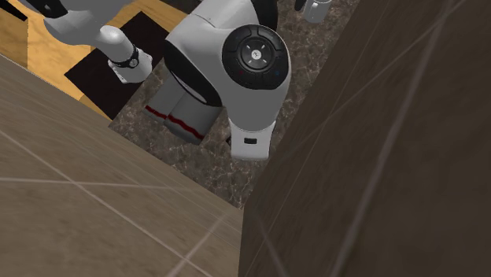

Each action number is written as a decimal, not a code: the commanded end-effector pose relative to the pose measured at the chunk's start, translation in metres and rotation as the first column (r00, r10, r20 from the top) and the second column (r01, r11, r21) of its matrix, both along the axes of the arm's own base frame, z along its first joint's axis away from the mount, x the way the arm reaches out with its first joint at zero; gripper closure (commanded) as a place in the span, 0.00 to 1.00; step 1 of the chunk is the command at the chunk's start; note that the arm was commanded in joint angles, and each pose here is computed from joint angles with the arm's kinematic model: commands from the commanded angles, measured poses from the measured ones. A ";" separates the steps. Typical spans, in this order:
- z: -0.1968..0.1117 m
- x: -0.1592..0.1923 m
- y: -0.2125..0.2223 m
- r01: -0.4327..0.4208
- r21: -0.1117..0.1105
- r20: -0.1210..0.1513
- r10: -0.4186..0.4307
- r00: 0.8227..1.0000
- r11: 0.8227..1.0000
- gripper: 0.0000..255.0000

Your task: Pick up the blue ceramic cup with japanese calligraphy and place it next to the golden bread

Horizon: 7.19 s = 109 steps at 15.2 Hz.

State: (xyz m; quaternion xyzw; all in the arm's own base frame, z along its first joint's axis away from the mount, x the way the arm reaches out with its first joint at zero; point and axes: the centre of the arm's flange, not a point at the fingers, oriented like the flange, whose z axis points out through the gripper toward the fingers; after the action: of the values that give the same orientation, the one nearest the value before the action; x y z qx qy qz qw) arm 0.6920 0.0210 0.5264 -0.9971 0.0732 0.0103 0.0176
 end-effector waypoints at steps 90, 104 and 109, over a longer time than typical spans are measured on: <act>-0.141 -0.337 0.490 0.000 0.000 0.000 0.000 1.000 1.000 1.00; -0.167 -0.337 0.490 0.000 0.000 0.000 0.000 1.000 1.000 0.00; -0.154 -0.336 0.489 0.000 0.000 0.000 0.000 1.000 1.000 0.00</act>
State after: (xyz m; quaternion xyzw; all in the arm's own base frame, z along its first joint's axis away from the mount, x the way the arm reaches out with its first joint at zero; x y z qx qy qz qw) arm 0.3548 0.5108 0.3651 -0.9971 0.0733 0.0103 0.0176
